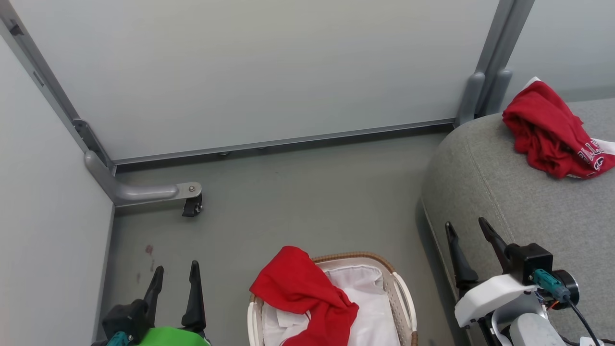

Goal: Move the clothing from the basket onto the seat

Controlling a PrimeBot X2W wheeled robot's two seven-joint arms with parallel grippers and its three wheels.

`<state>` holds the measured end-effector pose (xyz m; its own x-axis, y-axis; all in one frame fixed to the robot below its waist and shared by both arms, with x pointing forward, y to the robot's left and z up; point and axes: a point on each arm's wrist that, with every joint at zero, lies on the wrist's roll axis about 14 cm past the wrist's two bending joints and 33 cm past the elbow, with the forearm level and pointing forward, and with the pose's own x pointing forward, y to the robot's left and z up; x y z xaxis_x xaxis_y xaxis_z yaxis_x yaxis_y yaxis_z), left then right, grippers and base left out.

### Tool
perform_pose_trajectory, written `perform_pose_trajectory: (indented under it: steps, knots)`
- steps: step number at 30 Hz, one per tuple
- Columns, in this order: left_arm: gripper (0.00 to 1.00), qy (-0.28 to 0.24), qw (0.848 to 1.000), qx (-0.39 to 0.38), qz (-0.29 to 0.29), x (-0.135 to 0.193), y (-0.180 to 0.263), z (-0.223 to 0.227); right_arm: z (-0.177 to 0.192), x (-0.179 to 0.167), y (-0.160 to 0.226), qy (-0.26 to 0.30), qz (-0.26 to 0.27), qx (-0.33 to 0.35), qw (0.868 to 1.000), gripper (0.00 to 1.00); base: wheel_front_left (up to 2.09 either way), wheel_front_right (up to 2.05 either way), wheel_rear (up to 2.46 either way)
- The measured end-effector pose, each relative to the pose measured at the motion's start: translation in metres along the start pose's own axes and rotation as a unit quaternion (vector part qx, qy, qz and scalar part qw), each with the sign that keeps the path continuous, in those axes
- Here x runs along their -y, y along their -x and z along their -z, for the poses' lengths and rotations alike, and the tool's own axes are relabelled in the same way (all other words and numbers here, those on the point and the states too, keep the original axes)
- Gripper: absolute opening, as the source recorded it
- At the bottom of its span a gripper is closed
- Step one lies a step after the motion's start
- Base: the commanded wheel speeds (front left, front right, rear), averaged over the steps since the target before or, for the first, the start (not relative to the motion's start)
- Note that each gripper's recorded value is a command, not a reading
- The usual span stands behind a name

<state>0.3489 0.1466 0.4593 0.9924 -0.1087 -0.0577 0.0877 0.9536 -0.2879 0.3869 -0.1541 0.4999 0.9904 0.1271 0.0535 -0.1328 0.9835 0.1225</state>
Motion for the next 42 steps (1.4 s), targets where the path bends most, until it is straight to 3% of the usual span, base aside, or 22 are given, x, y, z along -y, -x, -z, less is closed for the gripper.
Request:
perform_pose_trajectory:
  steps: [15,24,30,38,42]
  knots:
    - [1.00,0.001,1.000,-0.012,0.007,0.004,-0.002,0.007,0.004,0.001,0.000,-0.002,0.001,-0.005,1.000,1.00,0.00,0.00,0.00]
    - [1.00,-0.003,0.996,-0.065,0.061,0.036,-0.015,0.039,0.000,0.010,-0.014,0.002,0.011,0.002,1.000,1.00,0.00,0.00,0.00]
    - [1.00,-0.020,0.983,-0.132,0.124,0.068,-0.036,0.077,-0.008,0.021,-0.037,0.012,0.020,0.018,1.000,1.00,0.00,0.00,0.00]
    - [1.00,-0.014,0.962,-0.226,0.154,0.081,-0.067,0.133,-0.003,0.033,-0.070,0.018,0.026,0.021,0.999,1.00,0.00,0.00,0.00]
    - [1.00,-0.021,0.944,-0.283,0.169,0.084,-0.070,0.171,0.006,0.040,-0.087,0.021,0.028,0.017,0.999,1.00,0.00,0.00,0.00]
